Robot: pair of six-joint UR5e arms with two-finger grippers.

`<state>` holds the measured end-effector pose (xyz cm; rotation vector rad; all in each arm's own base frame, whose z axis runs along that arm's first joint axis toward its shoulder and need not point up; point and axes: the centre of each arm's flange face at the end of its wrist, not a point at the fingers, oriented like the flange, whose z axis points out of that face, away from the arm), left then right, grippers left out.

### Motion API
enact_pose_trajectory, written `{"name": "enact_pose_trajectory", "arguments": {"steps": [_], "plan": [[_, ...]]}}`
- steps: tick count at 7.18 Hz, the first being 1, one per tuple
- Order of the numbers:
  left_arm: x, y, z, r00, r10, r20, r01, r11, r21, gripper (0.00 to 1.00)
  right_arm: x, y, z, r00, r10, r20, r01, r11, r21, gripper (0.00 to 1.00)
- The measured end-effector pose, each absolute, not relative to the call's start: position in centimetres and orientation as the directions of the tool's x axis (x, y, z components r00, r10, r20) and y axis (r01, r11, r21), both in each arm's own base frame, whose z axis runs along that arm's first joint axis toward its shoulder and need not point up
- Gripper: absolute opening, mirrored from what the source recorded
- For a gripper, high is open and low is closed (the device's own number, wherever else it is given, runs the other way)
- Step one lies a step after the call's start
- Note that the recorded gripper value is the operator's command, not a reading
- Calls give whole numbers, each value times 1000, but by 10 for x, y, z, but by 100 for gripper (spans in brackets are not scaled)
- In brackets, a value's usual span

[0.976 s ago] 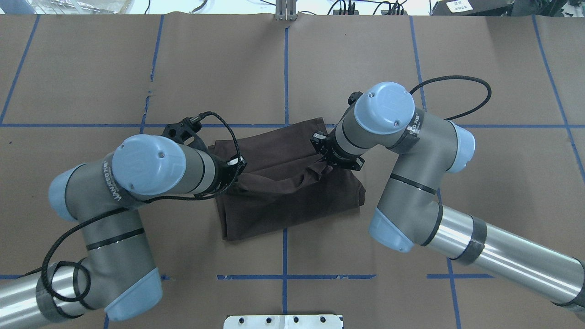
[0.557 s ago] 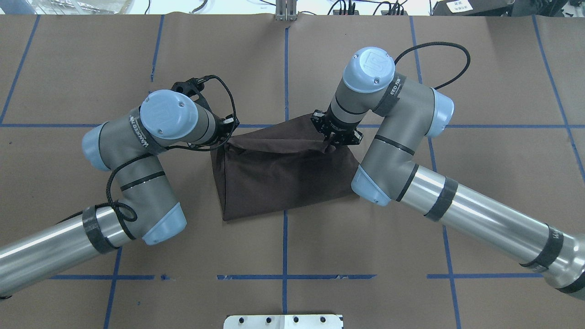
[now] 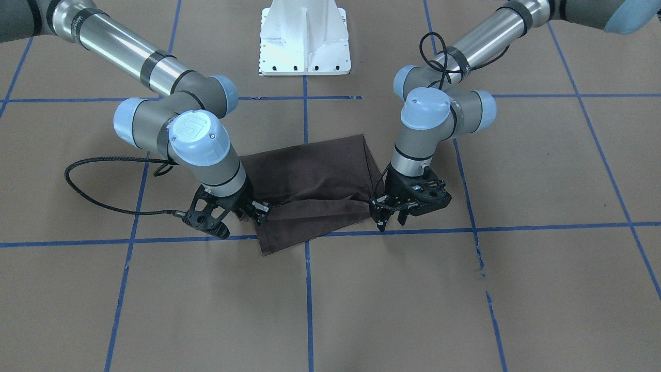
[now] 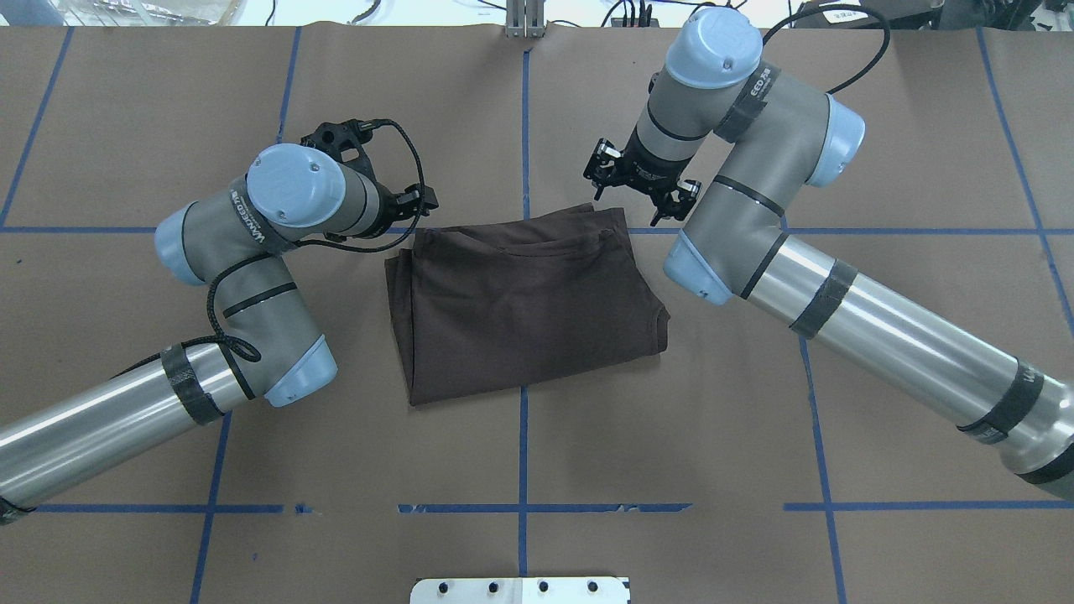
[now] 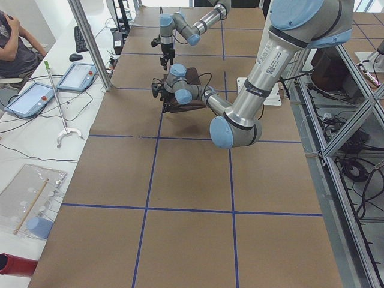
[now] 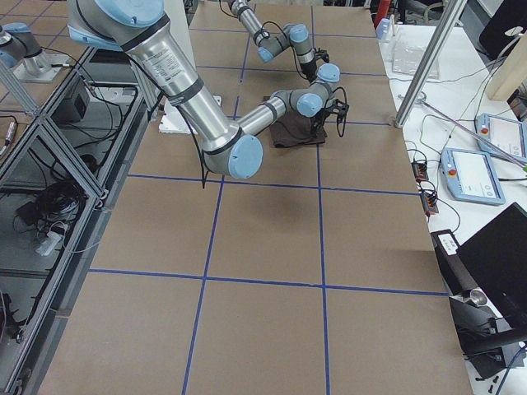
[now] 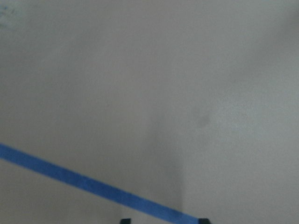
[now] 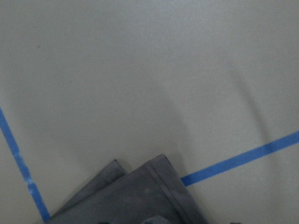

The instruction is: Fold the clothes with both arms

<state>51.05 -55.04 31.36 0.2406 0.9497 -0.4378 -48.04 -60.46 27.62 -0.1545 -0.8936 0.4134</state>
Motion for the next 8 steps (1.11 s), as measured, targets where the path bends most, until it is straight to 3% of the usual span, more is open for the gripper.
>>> {"name": "enact_pose_trajectory", "arguments": {"steps": [3,5,8], "plan": [[447,-554,278,466,-211,-859,391,920,-13,100,-454,-621,271,550,383,742,-282,922,-267,100],[356,-560,261,561,-89,-823,329,936,123,100,-389,-638,280,594,321,738,-275,943,-189,100],[149,-601,340,737,153,-658,127,925,357,100,-188,-637,382,748,79,659,-116,993,12,100]]}}
